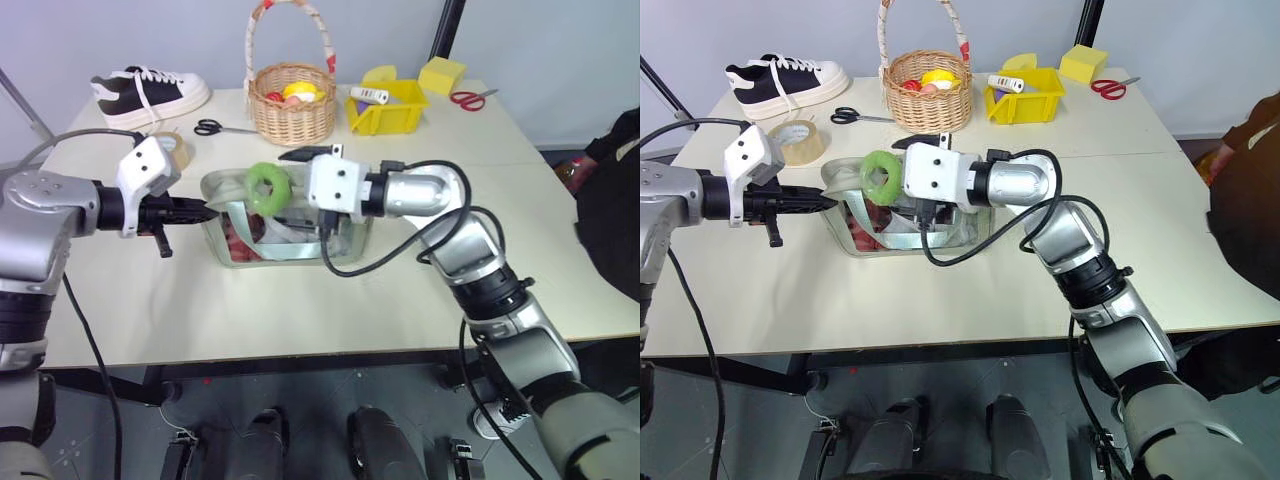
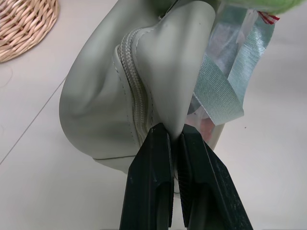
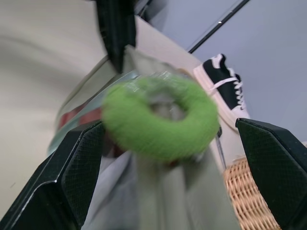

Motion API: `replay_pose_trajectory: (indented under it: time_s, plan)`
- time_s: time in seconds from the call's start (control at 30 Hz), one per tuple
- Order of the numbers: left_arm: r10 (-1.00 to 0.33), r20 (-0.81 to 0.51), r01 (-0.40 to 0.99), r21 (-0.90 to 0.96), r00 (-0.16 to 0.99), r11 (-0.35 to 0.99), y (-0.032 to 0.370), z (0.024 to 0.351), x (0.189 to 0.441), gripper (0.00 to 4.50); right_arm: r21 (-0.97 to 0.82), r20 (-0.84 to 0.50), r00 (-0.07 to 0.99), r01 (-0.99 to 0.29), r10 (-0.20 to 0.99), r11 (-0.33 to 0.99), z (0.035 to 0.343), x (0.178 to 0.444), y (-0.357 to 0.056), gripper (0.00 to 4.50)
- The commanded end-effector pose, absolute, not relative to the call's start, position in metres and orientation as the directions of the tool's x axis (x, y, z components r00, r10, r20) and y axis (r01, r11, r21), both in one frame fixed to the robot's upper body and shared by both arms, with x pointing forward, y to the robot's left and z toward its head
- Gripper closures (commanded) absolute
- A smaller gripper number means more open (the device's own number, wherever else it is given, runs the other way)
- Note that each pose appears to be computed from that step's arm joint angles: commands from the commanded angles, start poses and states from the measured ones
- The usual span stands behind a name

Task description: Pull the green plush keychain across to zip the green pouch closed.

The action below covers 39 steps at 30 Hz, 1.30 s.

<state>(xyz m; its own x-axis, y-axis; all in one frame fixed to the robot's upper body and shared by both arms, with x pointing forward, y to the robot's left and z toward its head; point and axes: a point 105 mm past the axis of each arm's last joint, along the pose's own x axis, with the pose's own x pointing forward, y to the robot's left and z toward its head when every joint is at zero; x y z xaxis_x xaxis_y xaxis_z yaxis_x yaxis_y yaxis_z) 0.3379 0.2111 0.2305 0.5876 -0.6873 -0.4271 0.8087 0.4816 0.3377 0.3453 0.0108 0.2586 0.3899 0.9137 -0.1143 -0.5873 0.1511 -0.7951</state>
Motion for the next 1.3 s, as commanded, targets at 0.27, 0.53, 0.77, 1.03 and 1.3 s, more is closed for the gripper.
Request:
replay_pose_trajectory:
  time_s: [0.27,0.53,0.77,1.03,1.3]
  plan:
    - [-0.693,-0.408,0.801,0.375,0.595,0.467,0.207,0.24,0.337,4.5,-0.81,-0.055,0.336,-0.566,0.94,0.155,0.274,0.339,0.025,0.88]
    - [-0.693,-0.406,0.8,0.375,0.596,0.468,0.207,0.24,0.338,4.5,-0.805,-0.051,0.352,-0.569,0.935,0.17,0.278,0.343,0.017,4.4]
    - [-0.686,-0.412,0.798,0.377,0.6,0.471,0.21,0.238,0.338,4.5,-0.813,-0.026,0.44,-0.532,0.898,0.237,0.304,0.348,-0.018,4.4]
    - [-0.682,-0.413,0.794,0.384,0.604,0.471,0.212,0.237,0.339,4.5,-0.86,-0.096,0.68,-0.424,0.727,0.283,0.299,0.377,-0.099,4.4]
    - [-0.687,-0.416,0.8,0.376,0.596,0.467,0.211,0.235,0.338,4.5,-0.866,-0.2,0.859,-0.38,0.472,0.325,0.249,0.394,-0.181,4.4]
